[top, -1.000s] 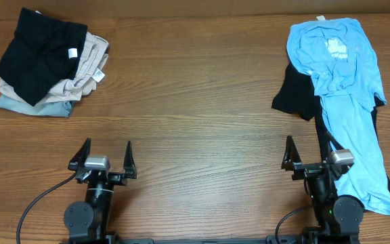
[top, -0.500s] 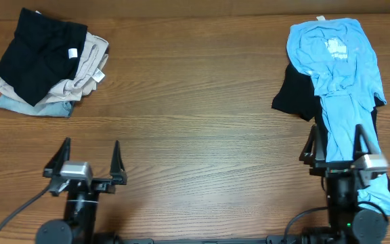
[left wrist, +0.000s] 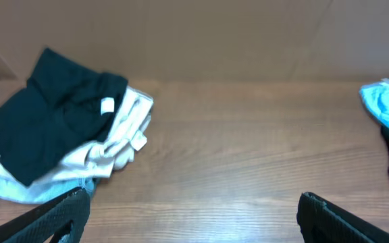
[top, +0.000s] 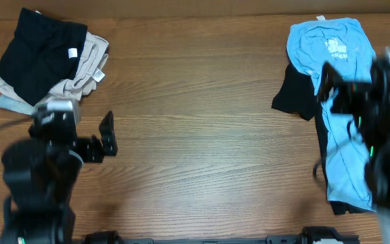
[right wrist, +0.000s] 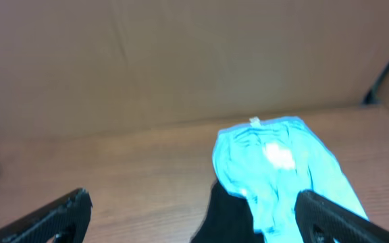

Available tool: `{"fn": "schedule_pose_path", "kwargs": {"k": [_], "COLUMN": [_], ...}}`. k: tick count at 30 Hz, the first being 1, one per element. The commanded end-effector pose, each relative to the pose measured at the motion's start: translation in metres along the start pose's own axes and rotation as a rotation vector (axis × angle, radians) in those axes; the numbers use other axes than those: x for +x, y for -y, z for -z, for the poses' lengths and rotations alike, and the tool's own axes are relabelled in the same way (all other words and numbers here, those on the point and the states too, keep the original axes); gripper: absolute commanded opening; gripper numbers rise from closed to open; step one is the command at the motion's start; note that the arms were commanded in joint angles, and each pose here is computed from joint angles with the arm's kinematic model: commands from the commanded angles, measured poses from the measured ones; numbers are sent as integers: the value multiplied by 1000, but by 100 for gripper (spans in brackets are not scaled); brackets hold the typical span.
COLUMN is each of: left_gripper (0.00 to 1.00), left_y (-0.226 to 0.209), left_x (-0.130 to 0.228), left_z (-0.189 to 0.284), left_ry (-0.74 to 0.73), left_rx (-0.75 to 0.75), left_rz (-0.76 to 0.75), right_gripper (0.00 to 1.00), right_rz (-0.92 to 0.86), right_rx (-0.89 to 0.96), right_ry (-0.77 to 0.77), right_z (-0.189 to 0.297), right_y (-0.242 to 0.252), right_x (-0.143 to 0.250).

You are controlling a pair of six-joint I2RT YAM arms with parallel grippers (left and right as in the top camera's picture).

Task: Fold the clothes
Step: 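Move the right gripper forward over the light blue T-shirt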

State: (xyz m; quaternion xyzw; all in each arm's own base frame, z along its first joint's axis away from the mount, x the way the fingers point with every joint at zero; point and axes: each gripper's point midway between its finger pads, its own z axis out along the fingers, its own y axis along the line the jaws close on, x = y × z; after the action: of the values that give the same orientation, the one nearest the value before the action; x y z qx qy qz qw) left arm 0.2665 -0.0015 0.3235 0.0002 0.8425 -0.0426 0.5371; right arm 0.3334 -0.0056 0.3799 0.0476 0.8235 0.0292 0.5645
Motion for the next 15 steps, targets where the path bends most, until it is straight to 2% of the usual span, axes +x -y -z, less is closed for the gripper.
{"fn": "schedule_pose_path", "kwargs": {"k": [1,5,10,15], "left_gripper": [100,100,100,100], "left_y": [-3,-9,-15,-16], "left_x": [-2,20,50,61], "left_z": [-21,-58,-96,-116], "left_ry": [-79,-207,-349,-391], "left_rx": [-1,6,16,24], "left_rz": [-57,-64,-41,-33], "right_gripper": [100,100,100,83], "right_rz": [-7,-24,-2,4], "right_rx": [55,108,161,183], "right_ry": [-134,-266,-407,-538], "right_z": [-45,-113,-169,-208], "right_y": [16,39,71,97], "right_x": [-9,11,61,114]}}
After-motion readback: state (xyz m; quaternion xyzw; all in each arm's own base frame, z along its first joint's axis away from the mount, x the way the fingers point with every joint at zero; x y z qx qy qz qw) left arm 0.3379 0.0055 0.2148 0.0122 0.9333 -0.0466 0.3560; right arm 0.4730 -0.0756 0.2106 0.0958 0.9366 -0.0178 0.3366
